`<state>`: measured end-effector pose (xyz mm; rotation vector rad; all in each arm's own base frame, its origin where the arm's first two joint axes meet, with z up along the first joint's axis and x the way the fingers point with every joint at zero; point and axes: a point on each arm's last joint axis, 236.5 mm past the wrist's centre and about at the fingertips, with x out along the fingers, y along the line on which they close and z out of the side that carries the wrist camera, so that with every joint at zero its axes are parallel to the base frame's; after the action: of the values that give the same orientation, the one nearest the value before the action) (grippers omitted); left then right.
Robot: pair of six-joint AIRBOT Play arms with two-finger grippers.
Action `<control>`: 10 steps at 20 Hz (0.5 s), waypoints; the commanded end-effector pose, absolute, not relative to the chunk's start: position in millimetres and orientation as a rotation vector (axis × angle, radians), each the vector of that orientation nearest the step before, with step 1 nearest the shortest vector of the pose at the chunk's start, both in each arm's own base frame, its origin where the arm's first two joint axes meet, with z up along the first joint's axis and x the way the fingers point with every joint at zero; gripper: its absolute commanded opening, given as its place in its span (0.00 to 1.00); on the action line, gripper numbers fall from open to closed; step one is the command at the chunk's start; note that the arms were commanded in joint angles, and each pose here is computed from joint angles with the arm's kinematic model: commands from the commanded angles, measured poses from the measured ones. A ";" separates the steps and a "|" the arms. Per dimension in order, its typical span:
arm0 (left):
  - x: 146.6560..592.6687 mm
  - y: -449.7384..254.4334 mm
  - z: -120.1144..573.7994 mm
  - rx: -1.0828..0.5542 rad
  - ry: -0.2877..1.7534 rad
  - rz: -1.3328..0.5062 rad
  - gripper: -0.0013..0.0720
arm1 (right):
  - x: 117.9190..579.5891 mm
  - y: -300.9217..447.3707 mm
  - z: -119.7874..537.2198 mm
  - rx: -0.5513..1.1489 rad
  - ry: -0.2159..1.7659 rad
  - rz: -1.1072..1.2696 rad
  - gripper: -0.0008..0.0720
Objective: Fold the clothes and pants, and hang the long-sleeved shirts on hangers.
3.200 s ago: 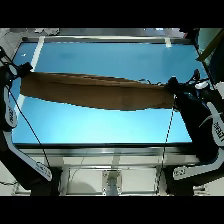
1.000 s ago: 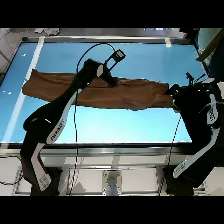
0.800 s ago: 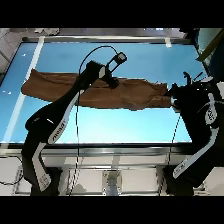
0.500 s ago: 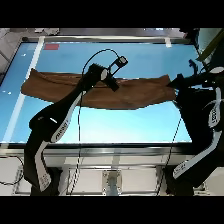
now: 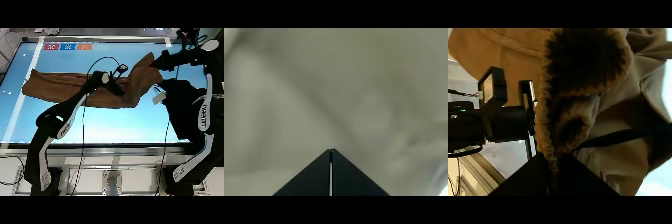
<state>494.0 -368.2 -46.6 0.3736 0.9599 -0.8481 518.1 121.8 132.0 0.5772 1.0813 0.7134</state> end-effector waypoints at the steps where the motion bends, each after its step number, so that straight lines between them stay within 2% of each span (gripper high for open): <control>1: 523.2 -290.8 -5.2 0.480 0.955 -0.669 0.03 | 530.5 190.5 149.2 0.578 1.001 0.746 0.05; 5: 536.5 -186.4 64.8 0.420 0.967 -0.483 0.03 | 542.5 256.6 131.1 0.509 0.943 0.687 0.05; 10: 526.6 -138.8 97.5 0.286 0.992 -0.451 0.03 | 522.0 346.9 66.2 0.424 1.011 0.725 0.05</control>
<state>535.7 -168.7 80.1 0.3468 0.9643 -0.4804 527.3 299.2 95.1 0.4649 1.0170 0.7209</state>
